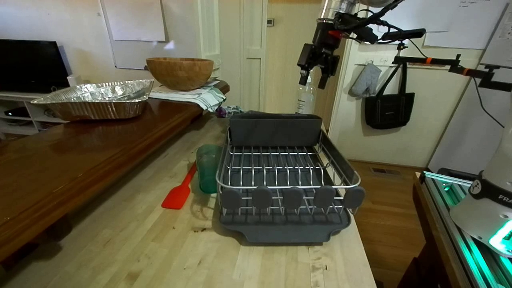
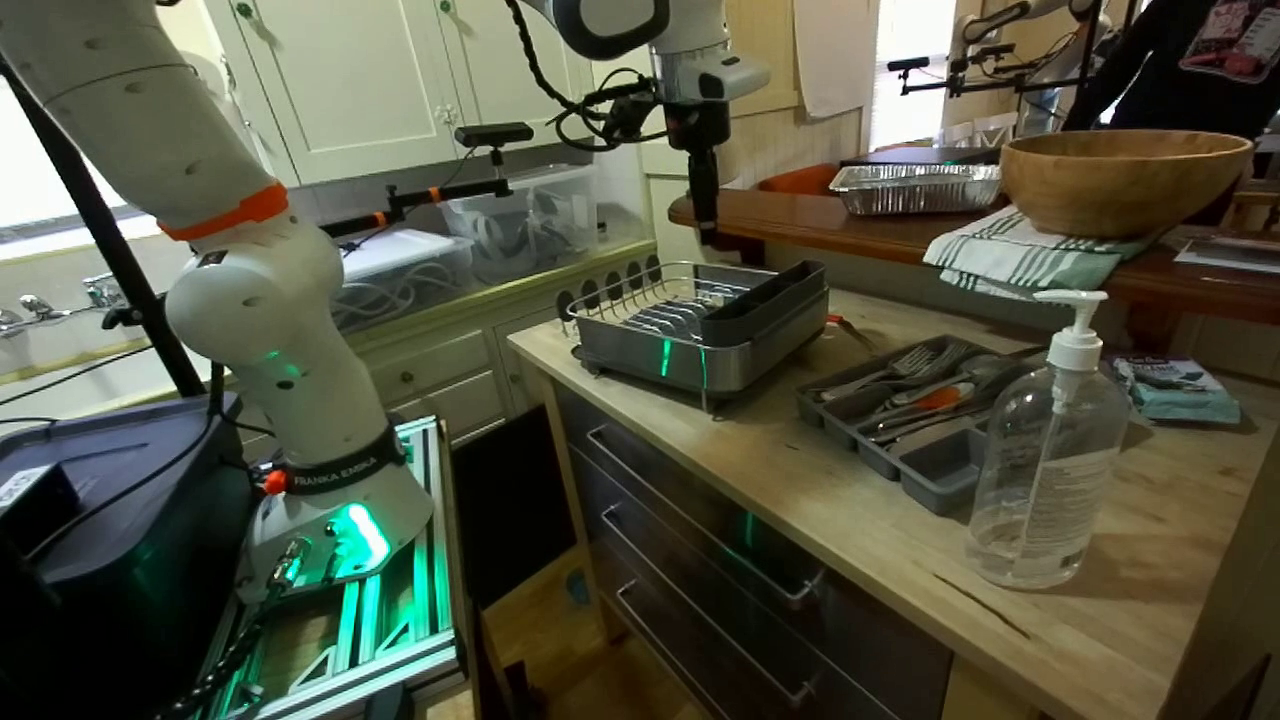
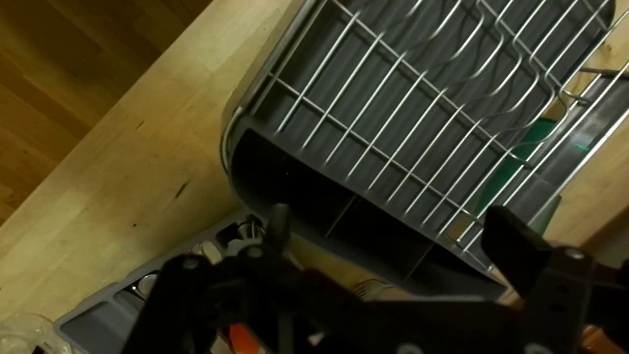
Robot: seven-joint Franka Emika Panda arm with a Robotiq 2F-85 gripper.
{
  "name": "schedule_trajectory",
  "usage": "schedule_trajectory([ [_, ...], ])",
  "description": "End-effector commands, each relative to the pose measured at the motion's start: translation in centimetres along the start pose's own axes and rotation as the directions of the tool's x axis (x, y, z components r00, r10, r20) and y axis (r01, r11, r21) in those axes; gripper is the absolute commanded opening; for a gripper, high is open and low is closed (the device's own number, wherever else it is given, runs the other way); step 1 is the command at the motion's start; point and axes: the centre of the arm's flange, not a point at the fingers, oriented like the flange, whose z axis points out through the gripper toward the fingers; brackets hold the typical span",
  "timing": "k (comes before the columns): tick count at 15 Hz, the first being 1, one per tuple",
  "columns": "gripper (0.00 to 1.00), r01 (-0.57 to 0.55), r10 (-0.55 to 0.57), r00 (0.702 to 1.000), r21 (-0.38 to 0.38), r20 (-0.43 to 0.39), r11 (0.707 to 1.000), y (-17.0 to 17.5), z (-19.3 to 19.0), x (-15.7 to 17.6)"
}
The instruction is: Place some cutlery on the dishrack.
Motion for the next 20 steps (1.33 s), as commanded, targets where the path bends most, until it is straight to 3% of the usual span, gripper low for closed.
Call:
schedule_trajectory([
  [1,1.00,0.008,-0.008,1.000,0.000,0.001,1.000,-0.4,0.1,-0.2],
  [4,1.00,0.031,-0.033,0.998,-0.036,-0.060,0.999,1.2,-0.7,0.9],
  [9,1.00,0.127,-0.147,0.981,-0.159,-0.125,0.979,10.9,-2.3,7.7],
  [12,1.00,0.252,-0.280,0.953,-0.213,-0.113,0.944,16.3,-2.2,13.2],
  [14,1.00,0.336,-0.360,0.930,-0.229,-0.072,0.914,17.9,-1.3,16.3],
  [17,1.00,0.486,-0.500,0.866,-0.210,-0.014,0.848,17.7,1.5,19.7],
  [20,1.00,0.591,-0.598,0.802,-0.169,0.018,0.788,16.2,4.3,21.0],
])
